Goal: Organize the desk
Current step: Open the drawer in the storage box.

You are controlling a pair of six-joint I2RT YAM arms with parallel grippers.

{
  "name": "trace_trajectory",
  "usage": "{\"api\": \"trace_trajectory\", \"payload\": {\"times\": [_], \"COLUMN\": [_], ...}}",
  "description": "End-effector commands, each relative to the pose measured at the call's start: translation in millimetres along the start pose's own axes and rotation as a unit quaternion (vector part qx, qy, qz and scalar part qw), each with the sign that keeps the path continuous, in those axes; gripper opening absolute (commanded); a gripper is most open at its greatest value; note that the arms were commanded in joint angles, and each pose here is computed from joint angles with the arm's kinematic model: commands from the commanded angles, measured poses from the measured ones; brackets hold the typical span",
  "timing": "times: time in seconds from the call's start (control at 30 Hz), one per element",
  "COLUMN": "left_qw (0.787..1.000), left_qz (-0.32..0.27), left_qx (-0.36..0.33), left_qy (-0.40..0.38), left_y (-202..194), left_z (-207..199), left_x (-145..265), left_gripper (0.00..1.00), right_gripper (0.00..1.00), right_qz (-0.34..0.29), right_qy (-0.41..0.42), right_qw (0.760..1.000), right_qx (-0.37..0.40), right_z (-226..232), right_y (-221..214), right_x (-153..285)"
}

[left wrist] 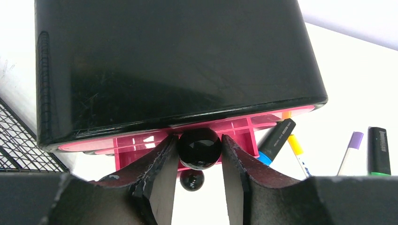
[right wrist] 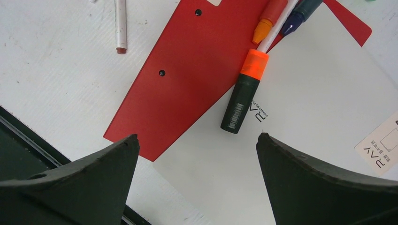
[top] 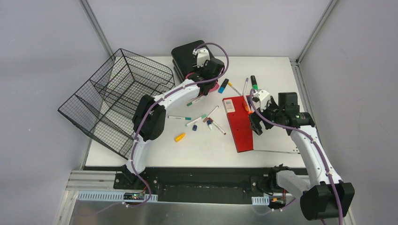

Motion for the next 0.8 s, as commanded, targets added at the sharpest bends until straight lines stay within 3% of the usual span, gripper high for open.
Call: {"api": "trace_trajectory", "payload": {"times": [0.0,0.17,0.3,0.47,0.77], "left_qw": [1.000,1.000,1.000,0.999,0.996], "left_qz": [-0.020,-0.020,-0.013,-0.001,0.003], "left_qx": [0.017,0.016,0.021,0.034,0.033], "left_qy": [0.009,0.007,-0.008,-0.039,-0.077], "left_y": [21,21,20,14,-2], "left_z": [7,8,7,0,-14], "left_x": [1,3,7,24,62], "left_gripper": [0.37,0.30,0.13,0.00,0.00], "right_gripper": [1.00,1.00,1.00,1.00,1.00], "right_qz": [-0.008,-0.005,-0.003,0.001,0.006], "right_qy": [-0.004,-0.003,-0.002,-0.003,-0.002], "right_qw": [1.000,1.000,1.000,1.000,1.000], "right_qx": [0.016,0.018,0.019,0.020,0.023], "right_z": [-2,-2,-1,-1,-1], "right_y": [4,3,3,2,1], "right_x": [-3,-4,-5,-7,-9]}}
Point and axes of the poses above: each gripper's point midway between its finger pads, its own x axis back along the fingers, its own z axis along the line the jaws close on, y = z × x, the point moved 3 cm from there along x, back along the fingers, and after that the axes turned 13 degrees about -x, right-handed, at the moved point
